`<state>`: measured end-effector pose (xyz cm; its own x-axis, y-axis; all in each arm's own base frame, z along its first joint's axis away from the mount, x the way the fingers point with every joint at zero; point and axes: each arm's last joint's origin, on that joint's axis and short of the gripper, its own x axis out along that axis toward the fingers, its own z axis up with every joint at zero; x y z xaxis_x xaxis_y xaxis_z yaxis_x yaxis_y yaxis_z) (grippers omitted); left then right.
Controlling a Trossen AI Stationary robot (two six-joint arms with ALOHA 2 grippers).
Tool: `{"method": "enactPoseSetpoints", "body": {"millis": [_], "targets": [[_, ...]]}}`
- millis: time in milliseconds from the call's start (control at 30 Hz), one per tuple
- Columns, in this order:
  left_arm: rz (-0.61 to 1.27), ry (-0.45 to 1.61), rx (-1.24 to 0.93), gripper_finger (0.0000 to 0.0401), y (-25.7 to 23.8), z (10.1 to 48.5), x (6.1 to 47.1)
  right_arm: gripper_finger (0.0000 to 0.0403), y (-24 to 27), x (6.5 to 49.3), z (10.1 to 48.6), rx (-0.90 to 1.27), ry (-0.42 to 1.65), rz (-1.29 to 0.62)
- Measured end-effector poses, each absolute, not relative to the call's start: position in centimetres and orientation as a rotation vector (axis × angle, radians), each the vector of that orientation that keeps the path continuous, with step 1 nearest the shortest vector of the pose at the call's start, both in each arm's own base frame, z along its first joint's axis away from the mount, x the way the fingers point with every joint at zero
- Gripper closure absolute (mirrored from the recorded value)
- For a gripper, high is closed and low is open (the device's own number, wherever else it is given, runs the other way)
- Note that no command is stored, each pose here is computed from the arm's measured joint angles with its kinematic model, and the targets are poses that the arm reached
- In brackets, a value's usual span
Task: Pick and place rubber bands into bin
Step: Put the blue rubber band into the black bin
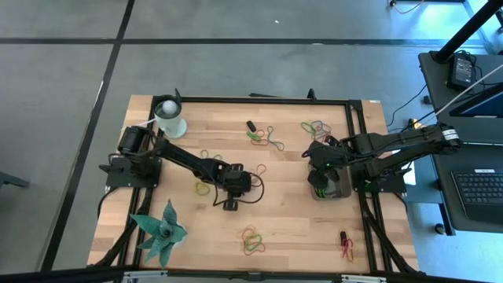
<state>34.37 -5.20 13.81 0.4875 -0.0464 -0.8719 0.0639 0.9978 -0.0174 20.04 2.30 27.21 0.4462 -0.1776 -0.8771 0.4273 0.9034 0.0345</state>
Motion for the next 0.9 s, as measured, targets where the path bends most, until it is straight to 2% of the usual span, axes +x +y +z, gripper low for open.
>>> {"method": "enactPoseSetpoints", "body": {"millis": [267,400,567,767,900], "targets": [[-0.023,0.888,0.025,0.0399,-5.0,19.3,34.3,0.0398,2.3,19.9,27.1,0.260,1.065,-0.385],[-0.004,0.796,0.100,0.0398,-4.8,22.9,35.5,0.0399,2.2,19.6,27.1,0.231,1.099,-0.379],[0.021,0.684,0.183,0.0398,-3.8,26.3,38.0,0.0401,1.7,18.7,28.2,0.159,1.121,-0.472],[0.054,0.629,0.189,0.0398,-2.0,26.7,42.2,0.0401,-0.1,17.9,31.9,0.142,0.979,-0.565],[-0.010,0.570,0.189,0.0398,-1.6,25.9,45.8,0.0402,-1.2,17.1,34.3,0.163,0.868,-0.583]]}}
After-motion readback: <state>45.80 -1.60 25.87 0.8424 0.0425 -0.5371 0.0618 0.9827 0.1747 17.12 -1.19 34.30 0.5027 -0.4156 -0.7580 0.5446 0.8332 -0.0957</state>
